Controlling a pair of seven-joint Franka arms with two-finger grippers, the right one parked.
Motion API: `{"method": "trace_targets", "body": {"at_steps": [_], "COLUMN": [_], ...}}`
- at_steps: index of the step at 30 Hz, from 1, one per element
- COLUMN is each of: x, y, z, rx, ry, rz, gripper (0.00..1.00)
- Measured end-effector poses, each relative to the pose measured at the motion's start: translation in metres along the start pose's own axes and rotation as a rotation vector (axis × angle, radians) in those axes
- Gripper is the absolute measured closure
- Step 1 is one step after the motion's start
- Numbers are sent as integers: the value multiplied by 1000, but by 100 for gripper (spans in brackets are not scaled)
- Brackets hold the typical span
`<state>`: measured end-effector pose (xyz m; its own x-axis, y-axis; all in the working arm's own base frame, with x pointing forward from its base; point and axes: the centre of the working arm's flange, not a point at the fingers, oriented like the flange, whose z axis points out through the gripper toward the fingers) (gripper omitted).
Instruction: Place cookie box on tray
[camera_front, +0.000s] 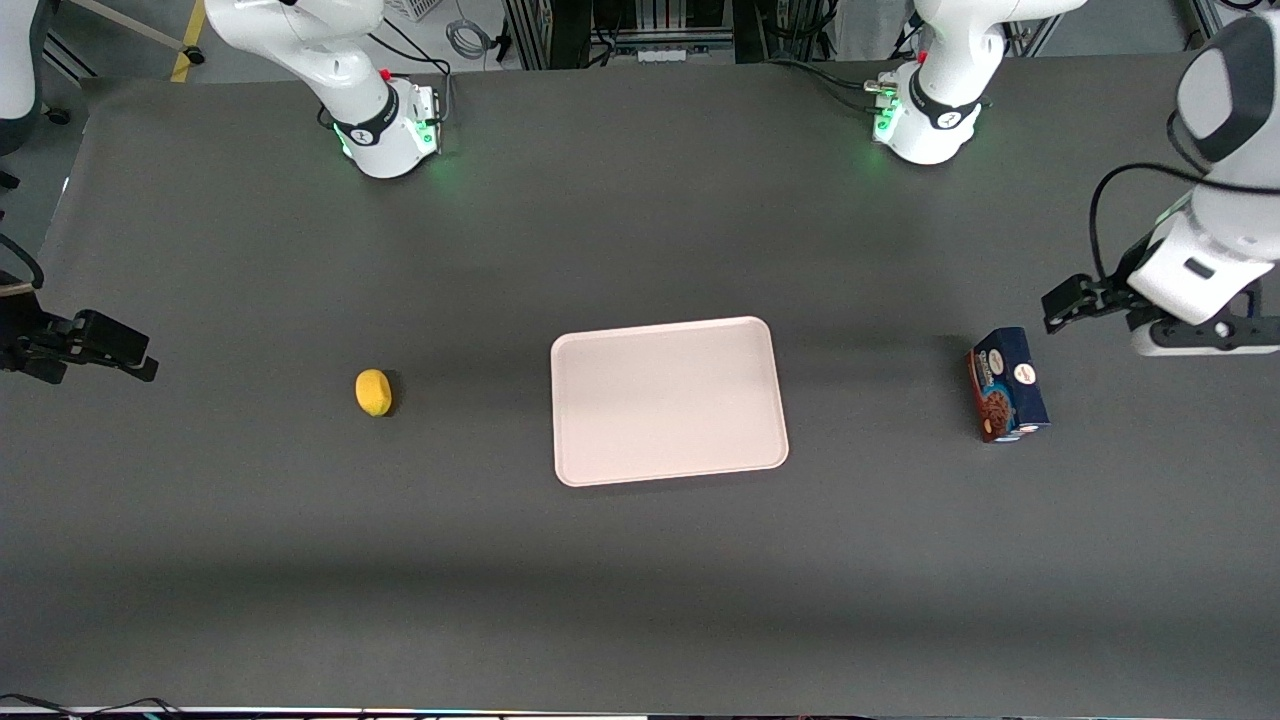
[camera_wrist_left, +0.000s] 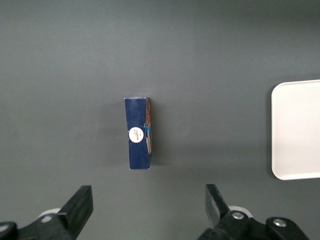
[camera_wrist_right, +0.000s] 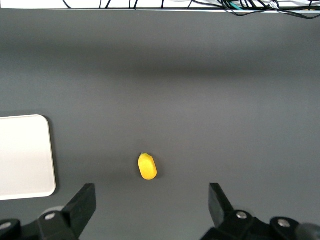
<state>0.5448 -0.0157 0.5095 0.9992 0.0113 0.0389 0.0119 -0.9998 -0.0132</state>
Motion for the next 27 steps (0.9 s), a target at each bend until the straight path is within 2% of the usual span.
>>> {"method": "trace_targets", "body": {"at_steps": [9, 15, 21, 27], "x": [-6, -9, -7, -8], "y": [-12, -13, -14, -23], "z": [72, 103, 125, 142], "rx": [0, -2, 0, 2], "ry": [77, 85, 120, 133], "rz": [36, 43, 102, 115], "gripper": [0, 0, 0, 0]}}
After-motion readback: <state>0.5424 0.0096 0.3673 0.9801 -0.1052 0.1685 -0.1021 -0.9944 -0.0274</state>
